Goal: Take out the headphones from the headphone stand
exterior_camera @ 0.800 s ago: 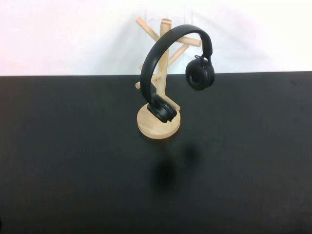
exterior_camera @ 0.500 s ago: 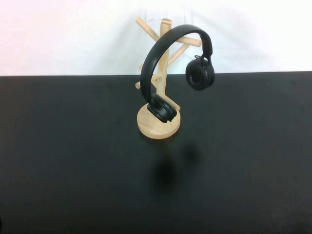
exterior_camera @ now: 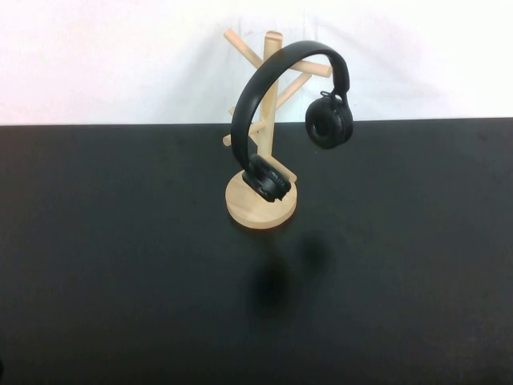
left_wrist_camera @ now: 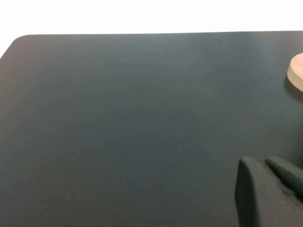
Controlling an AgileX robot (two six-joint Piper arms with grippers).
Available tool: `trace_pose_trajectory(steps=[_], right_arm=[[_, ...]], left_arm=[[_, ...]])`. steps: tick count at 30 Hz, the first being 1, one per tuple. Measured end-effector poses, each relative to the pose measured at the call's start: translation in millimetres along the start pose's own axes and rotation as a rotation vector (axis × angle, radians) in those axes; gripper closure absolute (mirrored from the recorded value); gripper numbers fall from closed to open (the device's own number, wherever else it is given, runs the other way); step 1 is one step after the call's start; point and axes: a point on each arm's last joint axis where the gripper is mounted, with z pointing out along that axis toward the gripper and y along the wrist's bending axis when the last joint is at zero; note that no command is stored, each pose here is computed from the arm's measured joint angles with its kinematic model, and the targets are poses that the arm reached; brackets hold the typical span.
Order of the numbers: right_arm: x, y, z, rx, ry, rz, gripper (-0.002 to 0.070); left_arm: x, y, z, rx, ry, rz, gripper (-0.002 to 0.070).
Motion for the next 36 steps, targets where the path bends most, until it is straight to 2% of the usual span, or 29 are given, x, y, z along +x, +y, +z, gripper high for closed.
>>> trace_pose_trajectory(steps=[6, 11, 15, 22, 29, 36], right_arm=[[-12.0, 7.0, -1.1, -0.101, -0.116, 0.375, 0.0685], [-18.3, 10.1, -2.4, -0.184, -0.149, 0.773, 0.0685], [-20.5, 9.6, -2.8, -0.197, -0.168, 0.85, 0.0685], [-24.3, 15.3, -4.4, -0.229, -0.076, 0.85, 0.0684], [-70.1, 28.2, -2.7, -0.275, 0.222, 0.575, 0.0679], [-102.1, 31.6, 31.6, -0.246, 0.591, 0.379, 0.0679]], left_arm=[[0.0, 0.0, 0.0, 0.0, 0.0, 0.0, 0.0679], [0.0, 0.0, 0.0, 0.0, 0.0, 0.0, 0.0679], [0.0, 0.0, 0.0, 0.0, 0.0, 0.0, 0.0679], [0.0, 0.0, 0.0, 0.0, 0.0, 0.0, 0.0679], [0.0, 0.0, 0.0, 0.0, 0.0, 0.0, 0.0679], [0.0, 0.0, 0.0, 0.0, 0.0, 0.0, 0.0679]])
